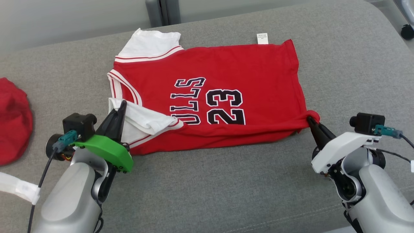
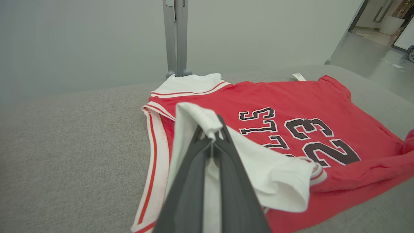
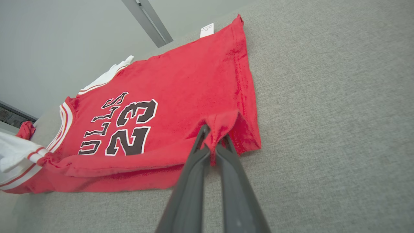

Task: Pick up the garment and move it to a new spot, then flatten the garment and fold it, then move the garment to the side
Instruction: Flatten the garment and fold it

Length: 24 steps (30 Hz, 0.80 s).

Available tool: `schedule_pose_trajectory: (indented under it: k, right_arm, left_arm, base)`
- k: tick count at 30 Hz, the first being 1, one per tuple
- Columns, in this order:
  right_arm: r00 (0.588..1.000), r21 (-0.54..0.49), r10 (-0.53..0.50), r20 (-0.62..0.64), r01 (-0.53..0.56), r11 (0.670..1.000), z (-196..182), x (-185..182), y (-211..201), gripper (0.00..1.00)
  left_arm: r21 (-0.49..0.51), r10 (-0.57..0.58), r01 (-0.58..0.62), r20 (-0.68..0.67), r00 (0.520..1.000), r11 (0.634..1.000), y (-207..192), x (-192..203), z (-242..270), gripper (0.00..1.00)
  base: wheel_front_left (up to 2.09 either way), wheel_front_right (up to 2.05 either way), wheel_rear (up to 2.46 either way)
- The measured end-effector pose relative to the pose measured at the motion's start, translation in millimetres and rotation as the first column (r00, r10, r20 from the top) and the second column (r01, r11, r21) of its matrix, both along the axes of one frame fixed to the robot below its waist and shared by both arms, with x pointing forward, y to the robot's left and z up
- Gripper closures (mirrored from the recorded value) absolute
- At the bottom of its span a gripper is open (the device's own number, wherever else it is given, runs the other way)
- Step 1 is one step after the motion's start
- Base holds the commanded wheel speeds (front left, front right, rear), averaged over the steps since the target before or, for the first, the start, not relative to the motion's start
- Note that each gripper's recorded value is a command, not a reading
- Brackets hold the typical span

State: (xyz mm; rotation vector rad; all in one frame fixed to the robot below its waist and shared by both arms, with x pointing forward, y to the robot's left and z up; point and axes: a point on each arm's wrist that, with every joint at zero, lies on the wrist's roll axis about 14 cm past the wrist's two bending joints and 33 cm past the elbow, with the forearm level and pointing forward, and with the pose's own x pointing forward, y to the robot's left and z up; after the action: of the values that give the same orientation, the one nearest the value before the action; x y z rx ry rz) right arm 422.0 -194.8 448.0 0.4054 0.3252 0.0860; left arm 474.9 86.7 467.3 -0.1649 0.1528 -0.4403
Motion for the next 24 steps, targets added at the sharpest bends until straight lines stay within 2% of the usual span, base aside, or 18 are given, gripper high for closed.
schedule_pose_trajectory:
  k: [6,7,8,9,17,19,24]
  right_arm:
    - [1.000,-0.021,-0.027,0.010,0.027,0.999,2.5,22.2,-9.1,1.00]
    - [0.999,-0.028,-0.031,0.011,0.031,0.999,1.7,24.9,-10.7,0.45]
    - [0.999,-0.030,-0.034,0.016,0.034,0.999,1.6,27.7,-10.8,0.00]
    - [0.999,-0.030,-0.036,0.017,0.036,0.999,1.0,29.6,-10.8,0.00]
    - [0.996,-0.104,-0.017,0.088,0.026,0.994,7.3,30.6,-15.0,0.00]
    - [0.997,-0.111,-0.018,0.070,0.026,0.993,-0.3,23.0,-16.8,0.00]
    - [0.999,-0.156,-0.002,0.035,0.007,0.988,-14.2,10.8,-20.4,0.00]
  left_arm:
    - [0.013,-0.035,0.035,-0.006,0.999,0.999,-15.3,21.3,-3.8,1.00]
    - [0.014,-0.037,0.037,-0.013,0.999,0.999,-16.1,24.1,-5.4,1.00]
    - [0.018,-0.037,0.037,-0.013,0.999,0.999,-15.9,26.7,-6.5,0.58]
    - [0.017,-0.033,0.033,-0.013,0.999,0.999,-15.2,29.1,-6.1,0.00]
    - [-0.020,0.047,-0.046,0.036,0.998,0.999,11.1,36.5,15.8,0.00]
    - [-0.035,0.071,-0.069,0.039,0.997,0.997,20.0,30.4,16.6,0.00]
    - [-0.014,0.097,-0.098,-0.047,0.994,0.995,35.3,-4.7,-19.2,0.00]
  base:
    - [0.00,0.00,0.00]
    - [0.00,0.00,0.00]
    - [0.00,0.00,0.00]
    - [0.00,0.00,0.00]
    - [0.00,0.00,0.00]
    - [0.00,0.00,0.00]
    - [0.00,0.00,0.00]
